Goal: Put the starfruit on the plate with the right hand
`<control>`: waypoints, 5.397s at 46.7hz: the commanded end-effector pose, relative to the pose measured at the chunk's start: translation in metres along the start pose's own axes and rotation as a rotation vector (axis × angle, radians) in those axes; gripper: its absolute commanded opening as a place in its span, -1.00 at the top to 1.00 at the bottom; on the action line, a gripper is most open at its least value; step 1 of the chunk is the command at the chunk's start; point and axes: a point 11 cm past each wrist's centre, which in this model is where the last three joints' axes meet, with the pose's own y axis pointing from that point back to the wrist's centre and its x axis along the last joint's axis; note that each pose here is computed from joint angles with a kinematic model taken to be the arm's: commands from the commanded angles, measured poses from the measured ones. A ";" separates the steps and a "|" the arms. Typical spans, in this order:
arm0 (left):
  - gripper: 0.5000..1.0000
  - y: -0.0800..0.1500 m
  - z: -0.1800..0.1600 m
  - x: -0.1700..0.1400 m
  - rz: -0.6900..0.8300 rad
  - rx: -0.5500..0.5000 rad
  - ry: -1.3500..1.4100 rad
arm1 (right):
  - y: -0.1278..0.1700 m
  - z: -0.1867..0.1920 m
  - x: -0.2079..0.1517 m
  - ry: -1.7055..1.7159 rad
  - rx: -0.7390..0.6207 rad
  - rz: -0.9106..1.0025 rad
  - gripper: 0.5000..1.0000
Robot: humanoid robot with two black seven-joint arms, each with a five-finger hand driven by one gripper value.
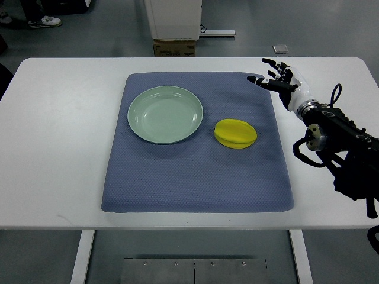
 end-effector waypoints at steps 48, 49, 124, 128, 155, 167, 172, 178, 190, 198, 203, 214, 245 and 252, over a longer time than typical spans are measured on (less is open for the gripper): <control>-1.00 0.000 0.000 0.000 0.000 0.000 0.000 | -0.001 -0.007 -0.002 0.042 0.007 -0.026 -1.00; -1.00 0.000 0.000 0.000 0.000 0.000 0.000 | -0.001 -0.007 -0.004 0.054 0.005 -0.034 -1.00; -1.00 0.000 0.000 0.000 0.000 0.000 0.000 | 0.043 0.003 -0.073 0.861 0.034 -0.570 -1.00; -1.00 0.000 0.000 0.000 0.000 0.000 -0.001 | 0.043 0.004 -0.074 0.889 0.034 -0.583 -1.00; -1.00 0.000 0.000 0.000 0.000 0.000 0.000 | 0.046 0.015 -0.071 0.961 0.019 -0.607 -0.99; -1.00 0.000 0.000 0.000 0.000 0.000 -0.001 | 0.045 0.019 -0.067 0.970 0.010 -0.593 -0.98; -1.00 0.000 0.000 0.000 0.000 0.000 -0.001 | 0.043 0.019 -0.062 0.981 0.005 -0.579 -0.98; -1.00 0.000 0.000 0.000 0.000 0.000 0.000 | 0.043 0.020 -0.063 0.980 0.003 -0.583 -0.98; -1.00 0.000 0.000 0.000 0.000 0.000 -0.001 | 0.044 0.025 -0.062 0.983 -0.006 -0.587 -0.83; -1.00 0.000 0.000 0.000 0.000 0.000 0.000 | 0.044 0.028 -0.058 0.994 -0.018 -0.583 -0.76; -1.00 0.000 0.000 0.000 0.000 0.000 0.000 | 0.044 0.030 -0.057 0.993 -0.023 -0.579 -0.69; -1.00 0.000 0.000 0.000 0.000 0.000 0.000 | 0.045 0.035 -0.060 0.988 -0.028 -0.586 -0.46; -1.00 0.000 0.000 0.000 0.000 0.000 -0.001 | 0.038 0.024 -0.053 0.982 -0.022 -0.551 1.00; -1.00 0.000 0.000 0.000 0.000 0.000 0.000 | 0.034 0.012 -0.054 0.986 -0.004 -0.536 1.00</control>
